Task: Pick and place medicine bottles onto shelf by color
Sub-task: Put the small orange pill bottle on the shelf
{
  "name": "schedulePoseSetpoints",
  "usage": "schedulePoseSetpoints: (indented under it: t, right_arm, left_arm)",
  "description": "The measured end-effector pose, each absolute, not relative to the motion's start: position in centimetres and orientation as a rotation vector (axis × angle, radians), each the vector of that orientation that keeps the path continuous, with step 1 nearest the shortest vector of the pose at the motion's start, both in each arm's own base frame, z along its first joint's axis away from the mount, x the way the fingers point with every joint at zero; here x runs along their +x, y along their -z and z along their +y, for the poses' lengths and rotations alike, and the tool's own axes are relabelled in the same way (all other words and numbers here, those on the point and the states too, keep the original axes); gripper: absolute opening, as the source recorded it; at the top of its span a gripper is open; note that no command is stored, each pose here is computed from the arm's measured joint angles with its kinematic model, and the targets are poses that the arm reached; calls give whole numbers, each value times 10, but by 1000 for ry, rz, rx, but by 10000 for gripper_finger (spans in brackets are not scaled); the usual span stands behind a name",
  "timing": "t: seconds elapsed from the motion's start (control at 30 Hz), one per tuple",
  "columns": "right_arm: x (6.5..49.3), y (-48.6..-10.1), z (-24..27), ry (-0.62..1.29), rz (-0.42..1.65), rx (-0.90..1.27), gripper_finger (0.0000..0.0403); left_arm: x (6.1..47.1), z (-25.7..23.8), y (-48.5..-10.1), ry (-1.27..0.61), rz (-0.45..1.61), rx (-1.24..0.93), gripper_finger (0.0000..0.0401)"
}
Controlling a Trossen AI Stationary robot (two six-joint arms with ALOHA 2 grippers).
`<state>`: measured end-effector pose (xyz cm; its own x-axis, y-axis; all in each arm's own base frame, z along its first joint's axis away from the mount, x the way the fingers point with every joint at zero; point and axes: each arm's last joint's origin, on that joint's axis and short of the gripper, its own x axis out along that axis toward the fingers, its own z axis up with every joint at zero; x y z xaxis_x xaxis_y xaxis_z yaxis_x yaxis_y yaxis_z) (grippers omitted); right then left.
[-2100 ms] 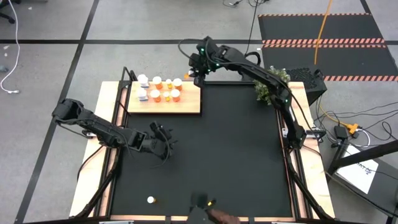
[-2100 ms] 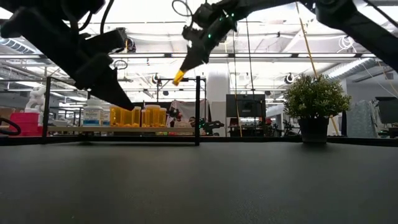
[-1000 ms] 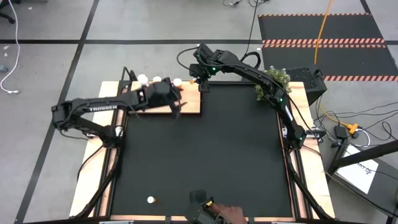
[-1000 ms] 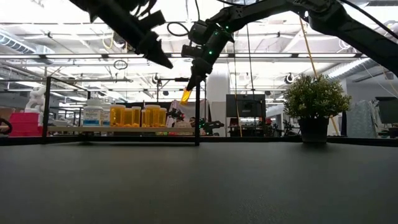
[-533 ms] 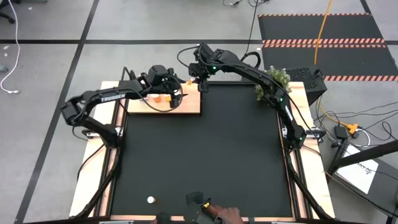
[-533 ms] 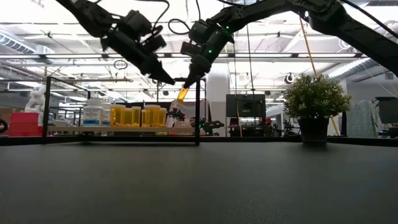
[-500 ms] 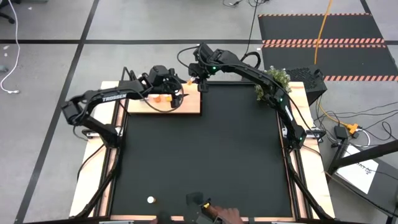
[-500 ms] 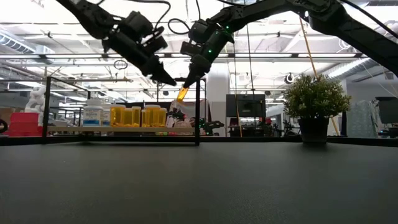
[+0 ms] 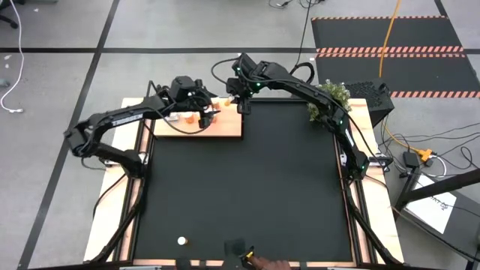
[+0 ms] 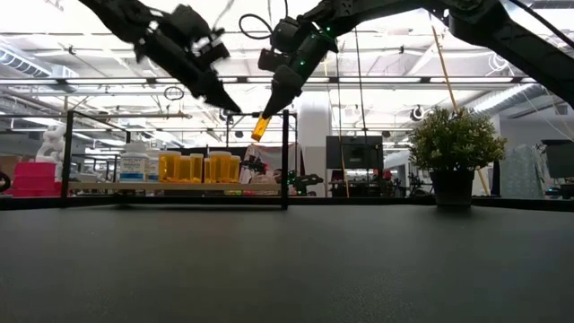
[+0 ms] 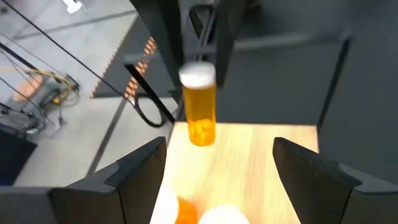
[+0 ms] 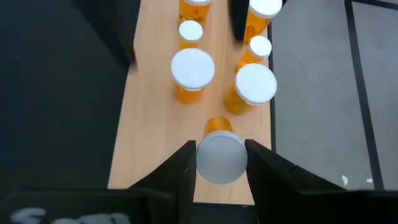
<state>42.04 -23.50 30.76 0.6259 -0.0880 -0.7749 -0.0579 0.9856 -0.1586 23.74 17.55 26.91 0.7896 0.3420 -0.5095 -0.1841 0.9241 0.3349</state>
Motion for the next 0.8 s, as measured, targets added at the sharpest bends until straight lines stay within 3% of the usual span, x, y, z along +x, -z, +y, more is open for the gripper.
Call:
schedulePoseSetpoints:
  t: [0.23,0.8]
  right_arm:
    - [423,-308,-232,19,886,-168,119]
    - [436,-318,-203,-9,837,-175,119]
  left_arm:
    - [215,162,-294,-318,568,260,296]
    - [232,167,-266,-165,632,210,296]
